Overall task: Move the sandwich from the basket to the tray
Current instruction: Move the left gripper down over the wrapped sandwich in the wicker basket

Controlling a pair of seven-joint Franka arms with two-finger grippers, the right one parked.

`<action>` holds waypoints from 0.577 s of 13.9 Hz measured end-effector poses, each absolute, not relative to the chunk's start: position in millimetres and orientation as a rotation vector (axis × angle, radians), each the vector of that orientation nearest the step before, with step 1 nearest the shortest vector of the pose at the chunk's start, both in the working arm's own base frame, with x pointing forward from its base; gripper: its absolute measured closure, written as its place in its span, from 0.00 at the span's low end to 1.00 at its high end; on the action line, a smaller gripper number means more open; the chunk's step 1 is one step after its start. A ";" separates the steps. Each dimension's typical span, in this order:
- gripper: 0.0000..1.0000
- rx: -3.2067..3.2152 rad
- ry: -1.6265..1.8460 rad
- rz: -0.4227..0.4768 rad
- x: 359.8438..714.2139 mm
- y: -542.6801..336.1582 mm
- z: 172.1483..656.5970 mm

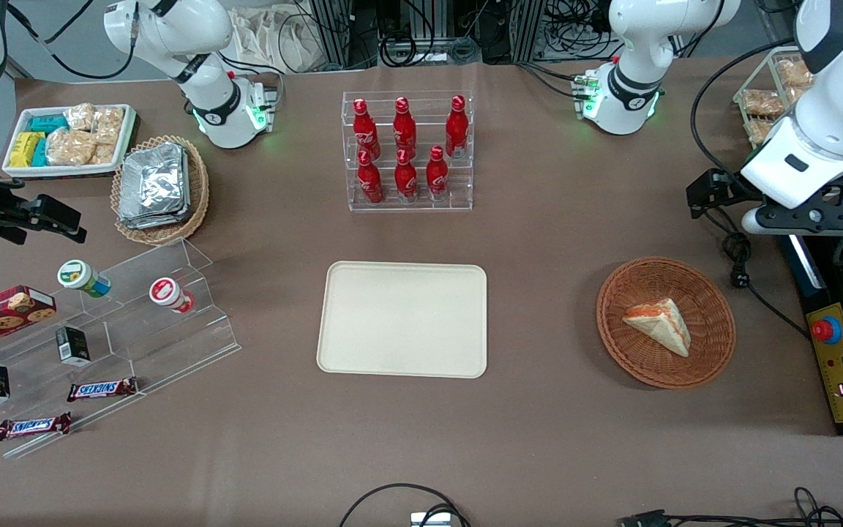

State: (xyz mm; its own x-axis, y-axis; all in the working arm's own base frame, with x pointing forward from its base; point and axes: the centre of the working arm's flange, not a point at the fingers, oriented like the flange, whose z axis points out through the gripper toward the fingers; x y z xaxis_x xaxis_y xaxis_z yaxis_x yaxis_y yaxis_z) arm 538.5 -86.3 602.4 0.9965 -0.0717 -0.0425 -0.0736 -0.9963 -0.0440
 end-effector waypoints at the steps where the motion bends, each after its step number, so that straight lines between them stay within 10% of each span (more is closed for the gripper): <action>1: 0.00 -3.095 0.113 0.063 538.5 -86.4 602.4; 8: 0.00 -3.108 0.073 -0.030 548.7 -84.5 586.9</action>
